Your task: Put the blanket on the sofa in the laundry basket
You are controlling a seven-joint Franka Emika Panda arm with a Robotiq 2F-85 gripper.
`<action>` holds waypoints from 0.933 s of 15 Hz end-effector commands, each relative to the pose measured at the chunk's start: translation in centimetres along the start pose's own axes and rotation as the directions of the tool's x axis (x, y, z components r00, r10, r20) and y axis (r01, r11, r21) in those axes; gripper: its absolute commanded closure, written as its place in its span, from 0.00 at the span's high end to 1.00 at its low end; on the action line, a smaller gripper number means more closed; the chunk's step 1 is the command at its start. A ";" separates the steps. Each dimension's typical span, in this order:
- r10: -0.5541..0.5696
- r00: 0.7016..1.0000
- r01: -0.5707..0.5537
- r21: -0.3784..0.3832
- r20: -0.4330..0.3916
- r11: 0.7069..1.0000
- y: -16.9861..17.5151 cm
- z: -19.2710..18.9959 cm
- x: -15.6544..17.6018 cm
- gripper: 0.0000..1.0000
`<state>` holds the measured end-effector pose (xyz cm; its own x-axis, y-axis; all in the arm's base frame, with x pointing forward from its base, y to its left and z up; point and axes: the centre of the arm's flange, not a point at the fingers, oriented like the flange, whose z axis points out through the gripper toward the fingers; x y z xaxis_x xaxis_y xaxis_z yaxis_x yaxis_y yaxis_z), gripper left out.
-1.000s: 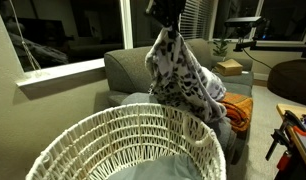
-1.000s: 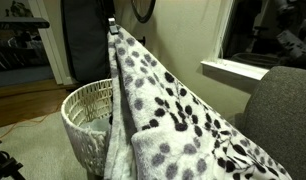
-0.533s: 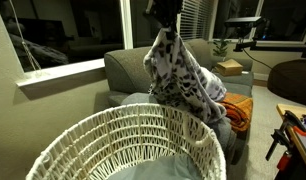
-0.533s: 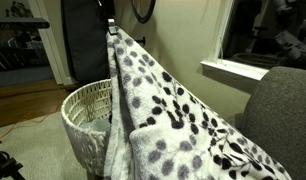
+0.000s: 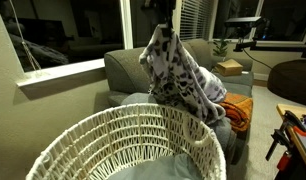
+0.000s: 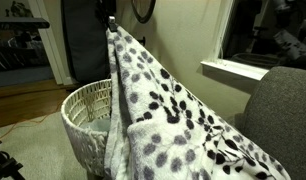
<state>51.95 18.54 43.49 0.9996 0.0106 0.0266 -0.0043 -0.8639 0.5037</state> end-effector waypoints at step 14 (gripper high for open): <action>-0.254 0.967 0.255 0.038 -0.033 0.966 -6.0 -2.9 2.0 0.03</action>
<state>53.66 22.79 42.01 0.9779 0.2002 -0.0610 0.2045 -0.8520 0.4820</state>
